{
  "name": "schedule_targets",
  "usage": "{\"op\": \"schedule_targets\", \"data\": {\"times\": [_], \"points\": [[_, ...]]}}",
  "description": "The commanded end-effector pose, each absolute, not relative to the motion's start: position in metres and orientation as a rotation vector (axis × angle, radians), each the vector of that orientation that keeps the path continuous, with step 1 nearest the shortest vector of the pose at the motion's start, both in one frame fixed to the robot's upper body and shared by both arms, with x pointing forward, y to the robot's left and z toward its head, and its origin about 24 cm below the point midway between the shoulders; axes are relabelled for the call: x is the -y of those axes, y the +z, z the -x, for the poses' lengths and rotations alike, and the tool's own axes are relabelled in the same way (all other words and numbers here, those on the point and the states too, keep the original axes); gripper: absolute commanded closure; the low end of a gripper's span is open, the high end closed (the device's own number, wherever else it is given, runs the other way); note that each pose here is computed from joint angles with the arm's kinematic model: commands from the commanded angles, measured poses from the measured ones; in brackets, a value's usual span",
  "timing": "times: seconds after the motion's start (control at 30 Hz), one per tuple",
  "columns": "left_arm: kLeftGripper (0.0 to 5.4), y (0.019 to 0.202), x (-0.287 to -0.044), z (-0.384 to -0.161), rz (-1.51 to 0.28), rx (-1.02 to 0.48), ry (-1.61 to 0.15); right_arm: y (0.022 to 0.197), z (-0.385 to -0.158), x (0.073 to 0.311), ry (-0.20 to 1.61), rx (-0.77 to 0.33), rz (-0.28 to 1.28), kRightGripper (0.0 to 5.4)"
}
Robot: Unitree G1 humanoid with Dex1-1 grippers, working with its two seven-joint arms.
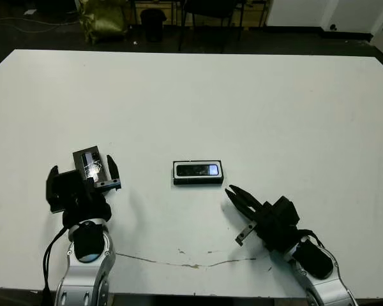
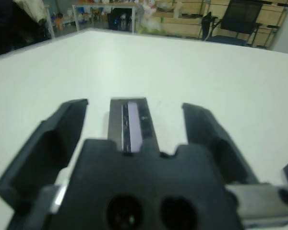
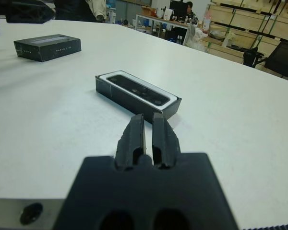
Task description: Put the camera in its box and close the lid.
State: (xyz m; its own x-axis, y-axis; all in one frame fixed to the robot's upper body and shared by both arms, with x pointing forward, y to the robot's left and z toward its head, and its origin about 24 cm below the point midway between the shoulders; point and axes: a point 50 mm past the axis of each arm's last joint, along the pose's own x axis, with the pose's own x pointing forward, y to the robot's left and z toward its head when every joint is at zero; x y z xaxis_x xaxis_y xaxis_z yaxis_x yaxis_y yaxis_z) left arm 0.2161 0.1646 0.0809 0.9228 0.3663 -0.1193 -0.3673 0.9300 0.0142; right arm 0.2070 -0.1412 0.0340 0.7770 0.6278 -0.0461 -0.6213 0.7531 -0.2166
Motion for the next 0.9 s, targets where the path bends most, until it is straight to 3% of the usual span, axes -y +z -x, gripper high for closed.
{"op": "schedule_targets", "data": {"times": [0.03, 0.2, 0.33, 0.5, 0.63, 0.7, 0.9], "points": [[1.66, 0.079, -0.165, -0.218, 0.075, -0.131, 0.353, 0.026, -0.207, 0.145, 0.675, -0.009, 0.213, 5.4], [2.93, 0.081, -0.166, -0.219, 0.124, -0.186, 0.369, 0.033, -0.206, 0.146, 0.677, -0.005, 0.264, 5.4], [3.75, 0.079, -0.167, -0.22, 0.149, -0.175, 0.313, 0.027, -0.208, 0.148, 0.669, -0.012, 0.257, 5.4], [3.09, 0.073, -0.168, -0.222, 0.19, -0.212, 0.291, 0.029, -0.208, 0.148, 0.663, -0.014, 0.257, 5.4], [3.55, 0.073, -0.17, -0.223, 0.202, -0.221, 0.293, 0.033, -0.206, 0.147, 0.671, -0.013, 0.274, 5.4], [3.44, 0.07, -0.173, -0.224, 0.105, -0.217, 0.296, 0.032, -0.206, 0.147, 0.672, -0.015, 0.27, 5.4], [2.03, 0.07, -0.17, -0.226, 0.106, -0.258, 0.333, 0.027, -0.207, 0.147, 0.66, -0.017, 0.269, 5.4]]}}
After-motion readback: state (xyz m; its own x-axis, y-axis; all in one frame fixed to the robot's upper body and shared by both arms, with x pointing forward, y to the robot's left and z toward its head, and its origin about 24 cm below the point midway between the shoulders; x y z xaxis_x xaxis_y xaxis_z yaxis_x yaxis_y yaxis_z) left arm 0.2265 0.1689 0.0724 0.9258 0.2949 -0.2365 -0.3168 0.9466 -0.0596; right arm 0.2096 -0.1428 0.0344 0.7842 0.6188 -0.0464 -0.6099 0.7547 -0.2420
